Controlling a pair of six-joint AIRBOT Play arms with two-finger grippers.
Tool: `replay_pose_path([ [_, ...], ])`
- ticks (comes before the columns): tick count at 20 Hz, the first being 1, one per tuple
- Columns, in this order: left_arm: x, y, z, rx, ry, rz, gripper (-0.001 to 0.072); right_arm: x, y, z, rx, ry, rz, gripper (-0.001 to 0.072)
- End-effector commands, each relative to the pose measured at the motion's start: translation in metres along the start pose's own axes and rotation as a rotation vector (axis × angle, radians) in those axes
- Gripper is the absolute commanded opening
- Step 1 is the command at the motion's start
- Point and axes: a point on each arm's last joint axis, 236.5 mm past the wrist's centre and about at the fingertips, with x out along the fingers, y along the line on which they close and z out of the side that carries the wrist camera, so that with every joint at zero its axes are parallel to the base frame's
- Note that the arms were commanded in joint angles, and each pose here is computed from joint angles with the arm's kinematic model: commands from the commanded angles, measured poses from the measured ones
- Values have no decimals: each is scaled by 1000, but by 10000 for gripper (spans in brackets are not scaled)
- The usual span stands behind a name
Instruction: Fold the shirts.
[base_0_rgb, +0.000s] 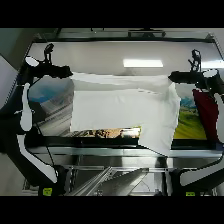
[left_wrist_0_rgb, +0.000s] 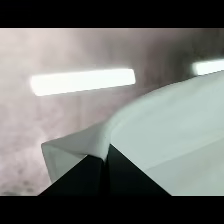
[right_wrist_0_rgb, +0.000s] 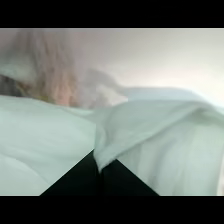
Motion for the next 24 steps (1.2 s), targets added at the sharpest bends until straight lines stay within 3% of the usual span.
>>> replay_pose_path([
  [1,20,18,-29,69,150,120,-1,2,-38,-40,-57,172,-144,21],
  [6,45,30,-70,135,333,292,-1,9,-36,-47,-76,194,-148,22],
  [11,56,10,-70,195,337,299,-1,15,-31,-49,-86,200,-142,24],
  [12,53,10,-76,190,364,295,46,13,-30,-49,-86,204,-139,107],
  [13,47,7,-80,186,389,292,264,8,-26,-49,-55,208,-136,333],
  [14,35,6,-81,177,402,292,306,-2,-20,-46,-31,212,-130,399],
  [18,-34,13,-87,39,432,310,305,-79,-3,-35,-14,230,-107,397],
  [24,-75,15,-228,-201,608,196,302,-171,-21,-127,249,337,-103,365],
])
